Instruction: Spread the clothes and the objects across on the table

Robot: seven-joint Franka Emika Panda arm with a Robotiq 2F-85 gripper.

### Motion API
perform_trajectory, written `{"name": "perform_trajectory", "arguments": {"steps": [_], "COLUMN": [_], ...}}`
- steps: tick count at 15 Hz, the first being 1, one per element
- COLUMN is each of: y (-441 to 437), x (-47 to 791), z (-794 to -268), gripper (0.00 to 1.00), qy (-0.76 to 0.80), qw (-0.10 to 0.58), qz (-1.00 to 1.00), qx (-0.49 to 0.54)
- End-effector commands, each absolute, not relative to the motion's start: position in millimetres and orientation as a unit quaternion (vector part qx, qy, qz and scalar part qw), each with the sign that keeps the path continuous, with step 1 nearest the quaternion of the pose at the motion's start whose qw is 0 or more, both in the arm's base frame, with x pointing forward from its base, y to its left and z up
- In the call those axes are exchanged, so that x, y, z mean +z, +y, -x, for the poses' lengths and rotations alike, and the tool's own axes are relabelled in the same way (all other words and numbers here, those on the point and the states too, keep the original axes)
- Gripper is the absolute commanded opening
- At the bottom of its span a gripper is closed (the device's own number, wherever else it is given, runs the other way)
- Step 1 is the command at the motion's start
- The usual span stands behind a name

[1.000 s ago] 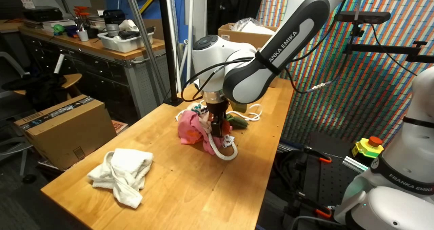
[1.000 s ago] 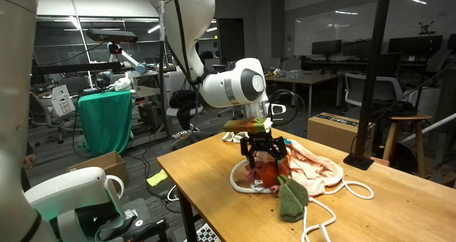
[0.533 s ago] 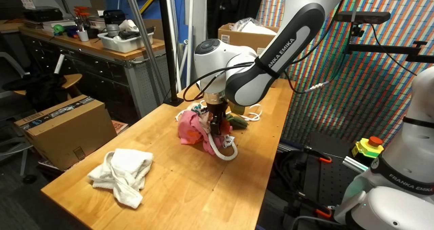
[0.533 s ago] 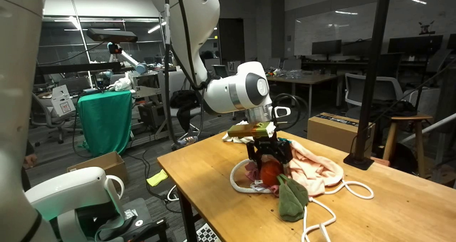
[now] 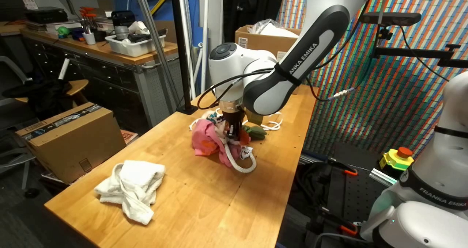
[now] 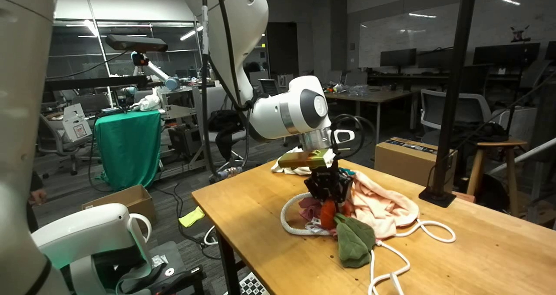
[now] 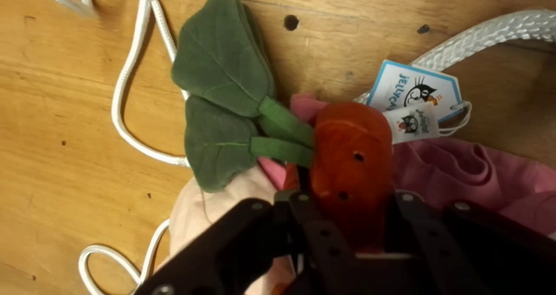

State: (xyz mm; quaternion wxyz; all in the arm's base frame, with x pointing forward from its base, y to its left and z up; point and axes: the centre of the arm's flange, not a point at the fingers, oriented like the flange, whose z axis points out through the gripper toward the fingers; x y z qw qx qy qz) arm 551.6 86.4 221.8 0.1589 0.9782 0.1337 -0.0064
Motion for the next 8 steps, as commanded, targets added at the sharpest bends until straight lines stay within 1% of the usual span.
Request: {"name": "perform_trajectory", "arguments": {"steps": [1,2,3,4,5,8], "y": [88.5,88.6,88.9,89.4,90.2,92.4], "x": [242.3,250.6,258.4,269.5,279.5,311.6], "z": [-548.5,-547.1,-546.3,-545.0,-545.0,-546.1], "gripper": [0.07,0.07,0.1,0.07,0.09,0.09], "qy": [0.128,0.125,0.119,0.114,0.108,0.087], "qw": [0.178,0.181,0.184,0.187,0.19,0.203], "qz": [-0.976,-0.976,-0.976,-0.975,-0.975,-0.973], "qx": [0.006,0.011,0.014,0.023,0.031,0.063]}}
